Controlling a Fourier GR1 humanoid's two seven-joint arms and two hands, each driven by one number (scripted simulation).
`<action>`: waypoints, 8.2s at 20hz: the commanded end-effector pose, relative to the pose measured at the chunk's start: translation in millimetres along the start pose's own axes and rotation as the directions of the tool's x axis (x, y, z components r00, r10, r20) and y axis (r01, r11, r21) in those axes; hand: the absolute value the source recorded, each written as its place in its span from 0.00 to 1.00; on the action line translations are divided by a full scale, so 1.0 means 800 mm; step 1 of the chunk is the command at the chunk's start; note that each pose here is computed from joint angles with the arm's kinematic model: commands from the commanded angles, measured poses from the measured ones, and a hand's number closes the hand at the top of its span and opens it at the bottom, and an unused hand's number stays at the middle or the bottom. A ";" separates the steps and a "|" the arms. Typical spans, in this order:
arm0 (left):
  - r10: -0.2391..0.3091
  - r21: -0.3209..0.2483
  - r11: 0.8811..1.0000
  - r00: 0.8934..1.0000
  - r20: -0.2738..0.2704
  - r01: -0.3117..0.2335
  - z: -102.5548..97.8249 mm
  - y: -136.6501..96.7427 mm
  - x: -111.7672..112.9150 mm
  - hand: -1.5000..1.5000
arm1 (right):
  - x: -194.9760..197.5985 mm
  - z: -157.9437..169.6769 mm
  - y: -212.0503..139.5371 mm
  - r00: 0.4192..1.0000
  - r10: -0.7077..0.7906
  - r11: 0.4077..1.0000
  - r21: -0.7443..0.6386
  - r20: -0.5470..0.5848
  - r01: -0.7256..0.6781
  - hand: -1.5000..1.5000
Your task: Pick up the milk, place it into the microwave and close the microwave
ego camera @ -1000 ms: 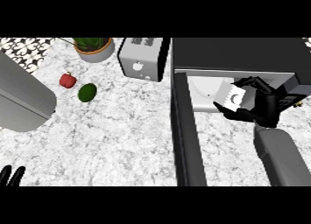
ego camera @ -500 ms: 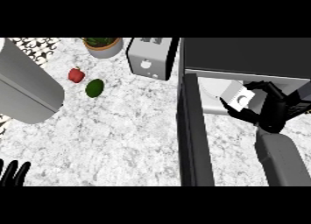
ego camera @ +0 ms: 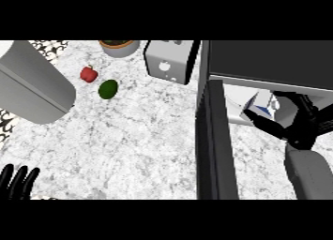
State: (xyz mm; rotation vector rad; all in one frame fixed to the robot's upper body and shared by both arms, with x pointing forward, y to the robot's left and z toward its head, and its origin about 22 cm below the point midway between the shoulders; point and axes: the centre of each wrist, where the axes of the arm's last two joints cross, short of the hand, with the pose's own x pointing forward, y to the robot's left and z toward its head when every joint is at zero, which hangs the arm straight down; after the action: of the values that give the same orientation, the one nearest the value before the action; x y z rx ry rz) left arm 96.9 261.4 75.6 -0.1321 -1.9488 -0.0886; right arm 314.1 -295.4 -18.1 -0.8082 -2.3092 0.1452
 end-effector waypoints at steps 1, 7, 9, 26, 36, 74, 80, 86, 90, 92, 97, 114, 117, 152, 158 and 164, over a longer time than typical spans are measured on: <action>-0.001 -0.009 1.000 1.000 -0.003 0.001 -0.003 -0.001 -0.003 0.00 | -0.028 -0.010 -0.006 0.961 0.237 0.971 0.054 -0.140 -0.232 0.00; -0.004 -0.063 0.998 1.000 0.006 0.005 -0.012 -0.007 -0.005 0.00 | -0.006 -0.009 0.054 0.964 -0.025 0.993 0.103 -0.264 0.053 0.00; 0.025 -0.078 0.997 1.000 0.000 -0.025 -0.015 -0.013 -0.007 0.00 | -0.003 -0.019 0.061 0.962 -0.053 0.991 0.105 -0.267 0.084 0.00; -0.001 -0.085 0.996 1.000 -0.010 0.000 -0.027 -0.032 -0.018 0.00 | -0.016 -0.025 0.065 0.935 -0.021 0.988 0.138 -0.353 0.074 0.00; 0.002 -0.075 0.997 1.000 -0.003 -0.002 -0.041 -0.047 -0.025 0.00 | -0.017 -0.022 0.072 0.919 -0.098 0.966 0.186 -0.382 0.180 0.00; -0.190 -0.558 0.827 0.968 -0.165 0.068 -0.119 -0.174 -0.142 1.00 | -0.008 0.111 -0.028 0.763 -0.388 0.797 0.227 -0.518 0.560 0.00; -0.181 -0.628 0.778 0.961 -0.211 0.009 -0.115 -0.213 -0.167 1.00 | 0.024 0.121 -0.099 0.771 -0.386 0.804 0.224 -0.506 0.550 0.00; -0.177 -0.709 0.704 0.958 -0.227 -0.038 -0.090 -0.257 -0.199 1.00 | 0.049 0.098 -0.131 0.782 -0.411 0.819 0.187 -0.469 0.543 0.00; -0.245 -0.745 0.666 0.949 -0.197 0.017 -0.076 -0.292 -0.197 1.00 | 0.052 0.098 -0.155 0.785 -0.421 0.820 0.180 -0.455 0.544 0.00; -0.259 -0.710 0.703 0.944 -0.203 0.040 -0.103 -0.294 -0.197 1.00 | 0.060 0.103 -0.175 0.777 -0.441 0.798 0.199 -0.449 0.568 0.00; -0.216 -0.639 0.769 0.954 -0.206 0.036 -0.105 -0.307 -0.193 1.00 | 0.072 0.081 -0.177 0.739 -0.514 0.751 0.189 -0.435 0.633 0.00; -0.123 -0.367 0.928 0.983 -0.136 0.066 -0.193 -0.315 -0.166 1.00 | 0.098 0.005 -0.187 0.663 -0.627 0.524 0.408 -0.410 0.748 0.00; -0.124 -0.317 0.945 0.982 -0.146 0.073 -0.221 -0.313 -0.160 1.00 | 0.099 -0.010 -0.191 0.663 -0.638 0.510 0.429 -0.393 0.745 0.00; 0.072 -0.003 0.997 0.993 -0.094 -0.072 -0.329 -0.282 -0.147 1.00 | 0.122 -0.078 -0.208 0.597 -0.716 0.395 0.496 -0.362 0.773 0.00; 0.083 0.009 0.997 0.993 -0.085 -0.082 -0.327 -0.281 -0.151 1.00 | 0.123 -0.089 -0.214 0.600 -0.714 0.396 0.499 -0.360 0.771 0.00; 0.088 0.020 0.996 0.993 -0.074 -0.087 -0.323 -0.278 -0.158 1.00 | 0.126 -0.099 -0.218 0.605 -0.711 0.393 0.509 -0.360 0.766 0.00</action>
State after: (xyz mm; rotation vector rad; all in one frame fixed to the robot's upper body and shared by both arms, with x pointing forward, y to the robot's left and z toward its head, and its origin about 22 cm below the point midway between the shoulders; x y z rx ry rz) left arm 332.3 -2.9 47.8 -0.2411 -1.8661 -0.0497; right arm 215.4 -381.7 147.7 0.6052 -2.0926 0.4229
